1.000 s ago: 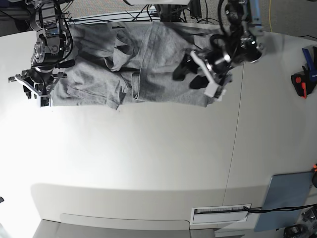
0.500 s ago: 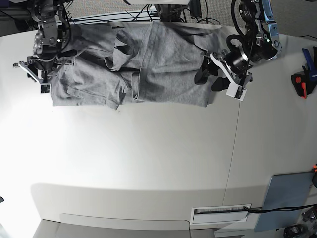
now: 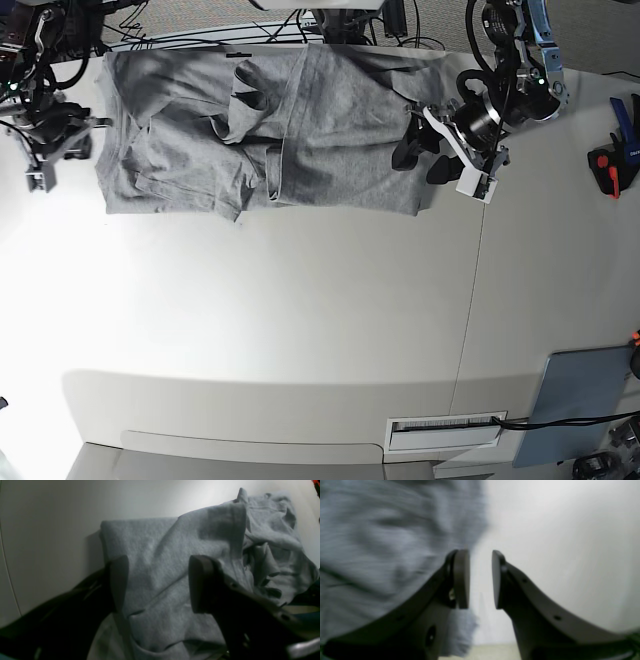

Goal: Fold the T-shirt properly
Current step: 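Move the right gripper to grasp the other strip end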

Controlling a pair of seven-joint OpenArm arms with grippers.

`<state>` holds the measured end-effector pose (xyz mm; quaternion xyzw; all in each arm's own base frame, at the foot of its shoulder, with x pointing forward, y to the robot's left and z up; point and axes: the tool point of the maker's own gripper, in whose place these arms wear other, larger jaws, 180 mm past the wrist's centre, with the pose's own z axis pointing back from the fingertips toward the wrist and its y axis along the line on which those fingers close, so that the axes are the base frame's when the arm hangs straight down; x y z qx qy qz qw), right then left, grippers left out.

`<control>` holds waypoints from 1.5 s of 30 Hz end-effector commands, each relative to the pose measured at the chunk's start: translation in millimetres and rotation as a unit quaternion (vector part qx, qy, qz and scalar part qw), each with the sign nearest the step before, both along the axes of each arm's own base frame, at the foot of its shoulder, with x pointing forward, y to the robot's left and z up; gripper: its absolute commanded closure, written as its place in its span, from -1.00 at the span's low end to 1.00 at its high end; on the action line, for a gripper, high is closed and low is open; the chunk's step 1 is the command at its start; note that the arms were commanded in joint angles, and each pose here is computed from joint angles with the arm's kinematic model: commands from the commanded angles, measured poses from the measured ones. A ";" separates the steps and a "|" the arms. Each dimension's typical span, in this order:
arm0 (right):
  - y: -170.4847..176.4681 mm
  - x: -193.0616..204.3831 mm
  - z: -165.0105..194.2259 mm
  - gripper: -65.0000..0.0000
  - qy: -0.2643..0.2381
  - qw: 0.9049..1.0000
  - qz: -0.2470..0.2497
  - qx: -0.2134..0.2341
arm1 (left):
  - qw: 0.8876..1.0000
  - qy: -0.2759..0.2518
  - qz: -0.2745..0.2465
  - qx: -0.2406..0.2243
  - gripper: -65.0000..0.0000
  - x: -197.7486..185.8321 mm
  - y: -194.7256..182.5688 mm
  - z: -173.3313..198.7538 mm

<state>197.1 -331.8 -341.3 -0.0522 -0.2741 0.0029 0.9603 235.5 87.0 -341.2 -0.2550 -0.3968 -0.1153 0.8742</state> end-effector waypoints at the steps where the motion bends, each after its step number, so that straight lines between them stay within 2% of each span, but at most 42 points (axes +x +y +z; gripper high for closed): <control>1: -3.5 2.0 7.1 0.52 -0.002 1.000 0.007 -0.011 | 1.000 -0.023 0.000 -0.010 -0.18 5.3 -1.8 11.8; 5: -2.6 -9.9 -0.1 0.49 0.032 0.999 0.023 -0.017 | 1.000 -0.023 0.000 -0.011 -0.18 5.5 -1.9 12.1; 9: -3.4 -11.0 -0.8 -0.09 0.018 0.999 0.027 -0.024 | 1.000 -0.023 0.000 -0.013 -0.18 5.3 -2.5 12.5; 10: -3.8 -12.0 -1.8 -0.17 0.015 0.999 0.027 -0.025 | 1.000 -0.023 0.000 -0.013 -0.18 5.2 -2.5 12.4; 13: -8.3 -16.8 -14.2 -0.18 0.019 1.000 0.011 -0.005 | 1.000 -0.022 -0.001 -0.013 -0.18 5.2 -2.5 12.4; 16: -6.9 -23.9 -36.0 -0.18 0.037 0.997 -0.024 0.063 | 1.000 -0.023 -0.001 -0.013 -0.18 5.2 -2.6 12.4; 18: -0.5 -28.7 -48.1 -0.18 0.056 0.992 -0.032 0.110 | 1.000 -0.023 0.000 -0.013 -0.18 5.3 -2.5 12.5; 19: 5.6 -28.9 -51.3 -0.18 0.061 0.989 -0.020 0.132 | 1.000 -0.023 0.000 -0.013 -0.18 5.3 -2.5 12.6; 22: 14.8 -23.8 -57.1 -0.18 0.054 0.982 -0.013 0.183 | 1.000 -0.024 0.000 -0.013 -0.18 5.5 -2.5 12.8; 27: 11.1 -21.5 -72.3 -0.18 0.067 0.972 -0.044 0.222 | 1.000 -0.024 0.000 -0.014 -0.18 5.6 -2.5 12.8; 31: 28.6 -17.7 -67.3 -0.18 0.061 0.960 -0.016 0.271 | 1.000 -0.024 0.000 -0.014 -0.18 5.6 -2.5 12.9; 39: 32.4 -16.0 -66.5 -0.18 0.056 0.958 -0.017 0.281 | 1.000 -0.024 0.000 -0.014 -0.18 5.6 -2.5 12.9; 45: 66.2 -19.5 -82.8 -0.18 0.070 0.951 0.011 0.300 | 1.000 -0.024 0.000 -0.014 -0.18 5.5 -2.5 12.7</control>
